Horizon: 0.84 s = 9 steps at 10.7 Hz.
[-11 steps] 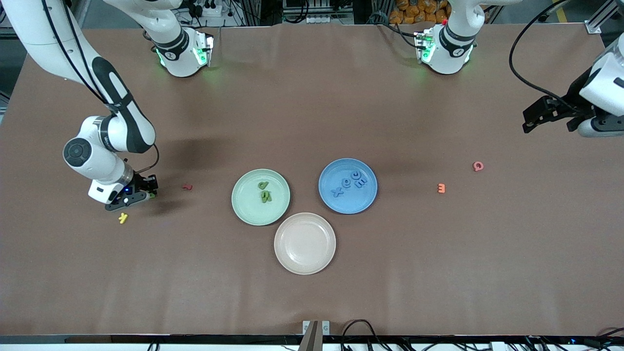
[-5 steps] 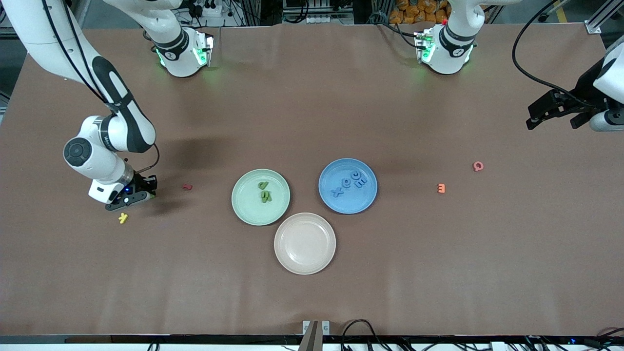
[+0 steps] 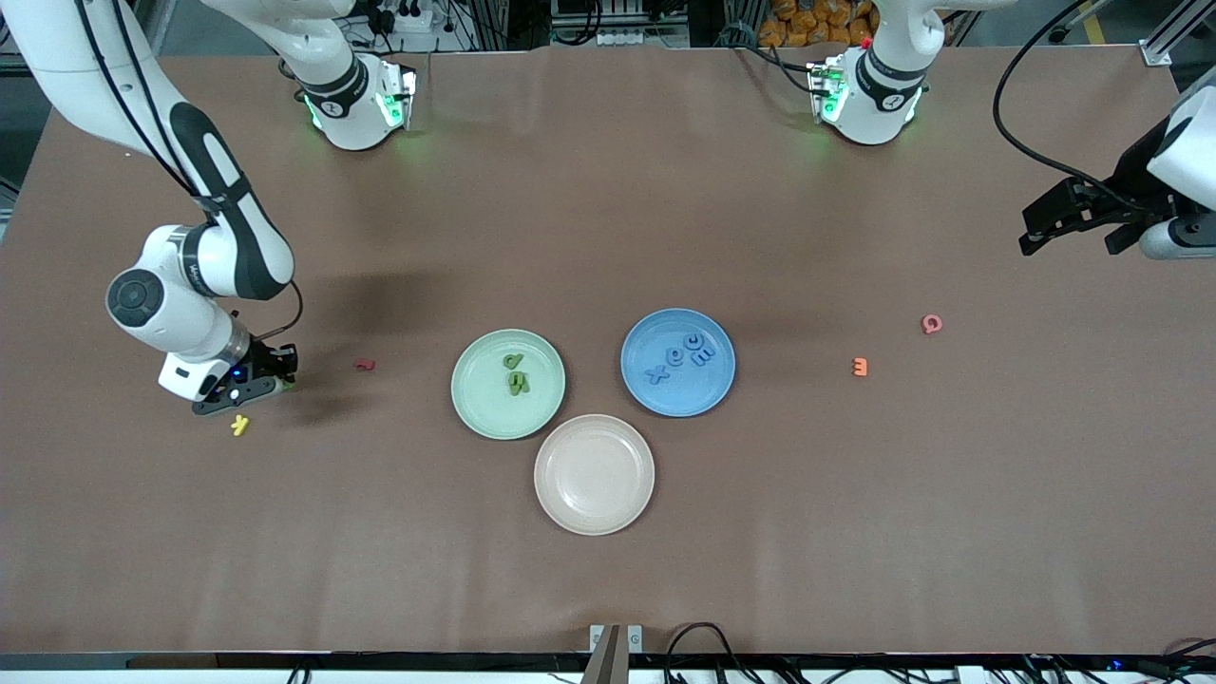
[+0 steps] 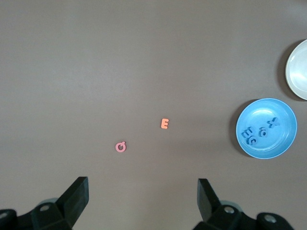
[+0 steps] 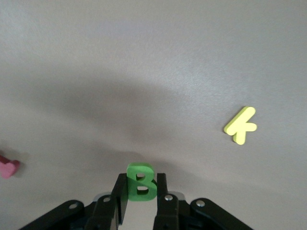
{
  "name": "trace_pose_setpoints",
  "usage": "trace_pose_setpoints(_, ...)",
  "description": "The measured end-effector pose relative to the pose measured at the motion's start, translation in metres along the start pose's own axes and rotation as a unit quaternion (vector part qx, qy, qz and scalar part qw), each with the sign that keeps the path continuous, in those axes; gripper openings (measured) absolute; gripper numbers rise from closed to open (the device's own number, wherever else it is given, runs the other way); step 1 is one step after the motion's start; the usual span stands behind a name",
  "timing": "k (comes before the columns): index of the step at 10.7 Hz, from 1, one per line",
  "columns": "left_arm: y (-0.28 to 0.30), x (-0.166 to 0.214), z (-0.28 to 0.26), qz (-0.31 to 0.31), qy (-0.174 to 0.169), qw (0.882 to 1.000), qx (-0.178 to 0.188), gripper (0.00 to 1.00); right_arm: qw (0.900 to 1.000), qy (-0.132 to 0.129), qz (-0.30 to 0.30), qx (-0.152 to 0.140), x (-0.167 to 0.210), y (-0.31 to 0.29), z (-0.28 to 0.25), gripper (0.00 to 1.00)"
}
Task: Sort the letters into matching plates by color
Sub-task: 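Grasp the green B with the right gripper while the left gripper lifts away, then carry the green B over the green plate with the right gripper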
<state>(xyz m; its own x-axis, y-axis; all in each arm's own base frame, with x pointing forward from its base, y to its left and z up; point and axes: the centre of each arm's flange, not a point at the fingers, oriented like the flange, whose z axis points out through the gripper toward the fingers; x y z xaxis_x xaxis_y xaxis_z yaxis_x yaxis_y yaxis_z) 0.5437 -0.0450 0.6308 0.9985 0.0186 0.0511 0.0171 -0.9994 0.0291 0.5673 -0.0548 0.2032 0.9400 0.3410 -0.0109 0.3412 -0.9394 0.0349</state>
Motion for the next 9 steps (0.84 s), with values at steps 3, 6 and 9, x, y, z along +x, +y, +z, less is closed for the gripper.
trace_pose_setpoints(3,-0.006,0.006,0.010,-0.006,-0.006,1.000,0.001,1.00,0.998,-0.008,0.062,0.002,0.024,-0.014,-0.029,0.28)
trace_pose_setpoints(6,-0.005,0.007,0.008,-0.005,-0.003,1.000,0.001,1.00,0.992,-0.009,0.123,0.000,0.050,-0.053,-0.043,0.28)
trace_pose_setpoints(9,-0.005,0.008,0.006,-0.006,-0.001,1.000,0.000,1.00,0.983,0.001,0.183,0.015,0.082,-0.112,-0.061,0.28)
